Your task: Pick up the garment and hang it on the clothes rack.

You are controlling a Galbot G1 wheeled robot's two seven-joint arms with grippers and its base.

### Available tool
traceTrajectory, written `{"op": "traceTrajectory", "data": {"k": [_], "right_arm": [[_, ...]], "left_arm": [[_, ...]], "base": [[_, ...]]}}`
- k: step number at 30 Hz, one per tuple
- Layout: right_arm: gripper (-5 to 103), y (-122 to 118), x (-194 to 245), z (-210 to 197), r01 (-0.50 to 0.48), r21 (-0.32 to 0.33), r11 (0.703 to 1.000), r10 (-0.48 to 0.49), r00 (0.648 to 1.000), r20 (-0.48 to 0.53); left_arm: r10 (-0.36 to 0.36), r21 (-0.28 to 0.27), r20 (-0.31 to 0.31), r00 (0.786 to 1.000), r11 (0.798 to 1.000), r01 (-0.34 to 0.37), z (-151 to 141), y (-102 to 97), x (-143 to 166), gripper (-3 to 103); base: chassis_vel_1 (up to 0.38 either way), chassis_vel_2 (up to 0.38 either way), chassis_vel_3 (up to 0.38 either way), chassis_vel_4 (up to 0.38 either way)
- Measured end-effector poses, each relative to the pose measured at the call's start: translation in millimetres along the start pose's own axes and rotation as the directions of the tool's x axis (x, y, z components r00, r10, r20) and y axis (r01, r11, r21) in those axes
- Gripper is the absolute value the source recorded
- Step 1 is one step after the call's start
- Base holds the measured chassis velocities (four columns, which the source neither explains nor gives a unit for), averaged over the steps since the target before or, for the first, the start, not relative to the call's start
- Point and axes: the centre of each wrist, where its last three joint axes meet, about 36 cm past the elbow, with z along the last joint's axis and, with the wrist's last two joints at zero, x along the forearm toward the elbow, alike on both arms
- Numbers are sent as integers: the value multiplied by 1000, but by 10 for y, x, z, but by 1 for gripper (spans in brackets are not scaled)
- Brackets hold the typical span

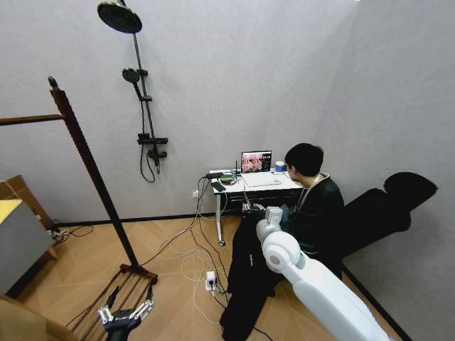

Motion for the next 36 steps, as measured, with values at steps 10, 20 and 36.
{"op": "traceTrajectory", "data": {"k": [10,20,36], "right_arm": [[10,-181,54,-49,51,-19,999,-49,995,85],[10,-508,340,-281,226,53,973,-232,942,242],[10,-857,663,-333,304,95,948,-319,913,255]], "left_arm": [[0,0,0,1000,1000,0,0,0,0,100],[0,0,0,1000,1000,0,0,0,0,100],[0,0,0,1000,1000,0,0,0,0,100]], "base": [[0,0,0,0],[0,0,0,0],[0,0,0,0]]}}
